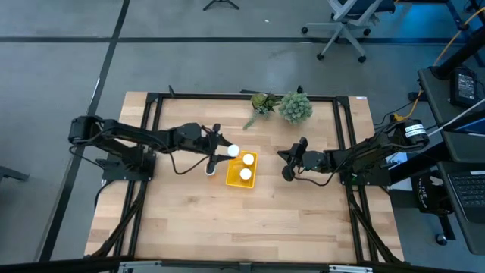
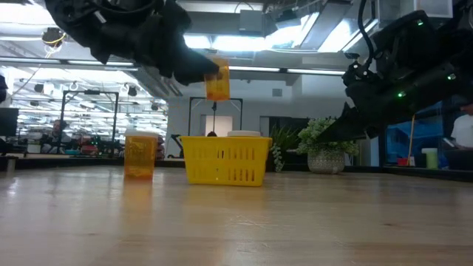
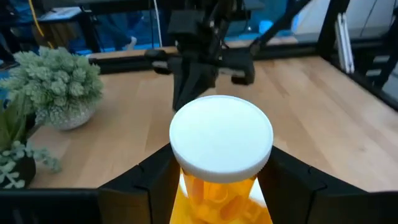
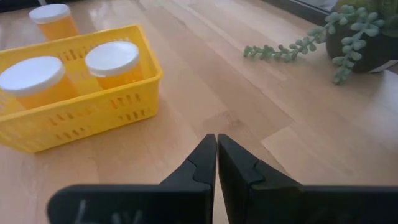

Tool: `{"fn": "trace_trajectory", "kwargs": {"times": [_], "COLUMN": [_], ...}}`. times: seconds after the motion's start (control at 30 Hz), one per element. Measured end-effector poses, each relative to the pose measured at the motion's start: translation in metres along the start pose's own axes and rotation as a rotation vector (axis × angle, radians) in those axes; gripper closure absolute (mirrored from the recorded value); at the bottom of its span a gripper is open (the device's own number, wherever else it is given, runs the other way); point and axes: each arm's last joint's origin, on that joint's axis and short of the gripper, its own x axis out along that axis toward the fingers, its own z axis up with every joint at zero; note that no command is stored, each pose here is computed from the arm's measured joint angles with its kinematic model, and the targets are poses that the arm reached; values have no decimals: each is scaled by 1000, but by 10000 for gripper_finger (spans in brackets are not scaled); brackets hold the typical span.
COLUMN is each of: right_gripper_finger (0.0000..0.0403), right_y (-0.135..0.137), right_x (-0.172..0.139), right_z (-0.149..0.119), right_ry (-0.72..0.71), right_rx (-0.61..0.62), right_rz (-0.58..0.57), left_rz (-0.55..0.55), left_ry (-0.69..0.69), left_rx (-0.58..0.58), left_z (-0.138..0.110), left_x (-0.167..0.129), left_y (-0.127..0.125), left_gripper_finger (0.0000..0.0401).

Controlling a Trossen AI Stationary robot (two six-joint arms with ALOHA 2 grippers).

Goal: Pick and place pill bottles into a basket
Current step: Put the orange pill bottle into the yellow bin

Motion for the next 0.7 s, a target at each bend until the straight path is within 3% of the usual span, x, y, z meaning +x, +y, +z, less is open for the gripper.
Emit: {"fn": "trace_trajectory", "kwargs": {"times": [0.7], "right_gripper_finger": [382], "right_y": [1], "right_x": [-1], "right_z": [0], "right_ry": [-2], "right_rx": [-4], "right_rz": [7], "left_rz": [1], "left_ry": [115], "left_rx": [16], "left_z": [-45], "left_x": [37], "left_y": [2], "left_gripper_finger": [210]}}
